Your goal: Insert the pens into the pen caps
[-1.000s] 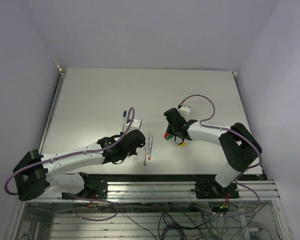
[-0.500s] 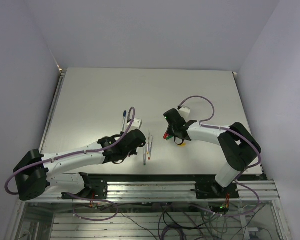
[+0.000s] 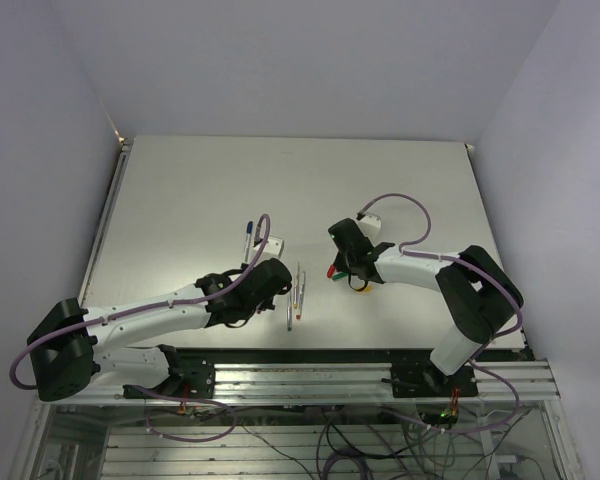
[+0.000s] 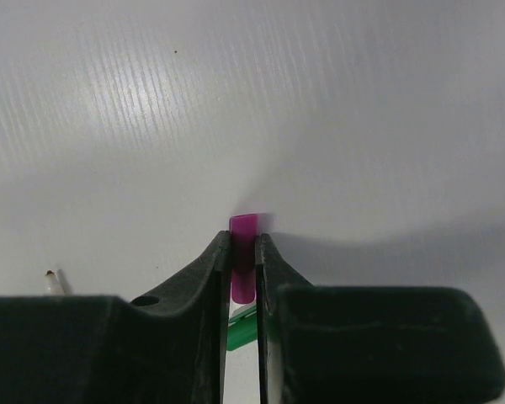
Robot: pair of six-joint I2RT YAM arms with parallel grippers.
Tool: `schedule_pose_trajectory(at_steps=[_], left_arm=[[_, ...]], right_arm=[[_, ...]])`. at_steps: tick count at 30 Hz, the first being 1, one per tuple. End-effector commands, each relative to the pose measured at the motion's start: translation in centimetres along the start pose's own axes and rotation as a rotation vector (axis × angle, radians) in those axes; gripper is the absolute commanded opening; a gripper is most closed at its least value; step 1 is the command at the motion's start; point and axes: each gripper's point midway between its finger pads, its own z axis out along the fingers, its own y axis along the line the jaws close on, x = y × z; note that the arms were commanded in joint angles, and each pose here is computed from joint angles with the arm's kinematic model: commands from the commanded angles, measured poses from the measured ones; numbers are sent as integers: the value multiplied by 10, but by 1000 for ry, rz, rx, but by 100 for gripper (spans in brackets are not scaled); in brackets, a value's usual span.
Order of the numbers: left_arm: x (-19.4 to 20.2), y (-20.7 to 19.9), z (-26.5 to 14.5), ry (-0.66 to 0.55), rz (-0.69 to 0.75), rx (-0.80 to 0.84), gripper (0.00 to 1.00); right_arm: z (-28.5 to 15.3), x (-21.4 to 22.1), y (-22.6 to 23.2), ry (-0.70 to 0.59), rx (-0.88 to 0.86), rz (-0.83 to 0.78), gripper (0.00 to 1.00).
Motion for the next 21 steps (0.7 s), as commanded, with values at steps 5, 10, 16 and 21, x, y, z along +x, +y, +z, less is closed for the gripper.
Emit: schedule_pose_trajectory(at_steps=[5,10,16,21], left_arm=[[-24,-11,-6,-64,-13,29,7],[-42,-18,-4,-111,24,30,7],[-70,-34,-8,-184,20,74,7],[-99,-66,-23,-284,-19,242,7]], right_arm=[[-2,10,-16,36,40,-64,0],[-23,-39,6,-112,-32,-80,0],[-79,-102,40,-319,-219,-77,0],[-145,-135,60,-478,-451,-56,0]])
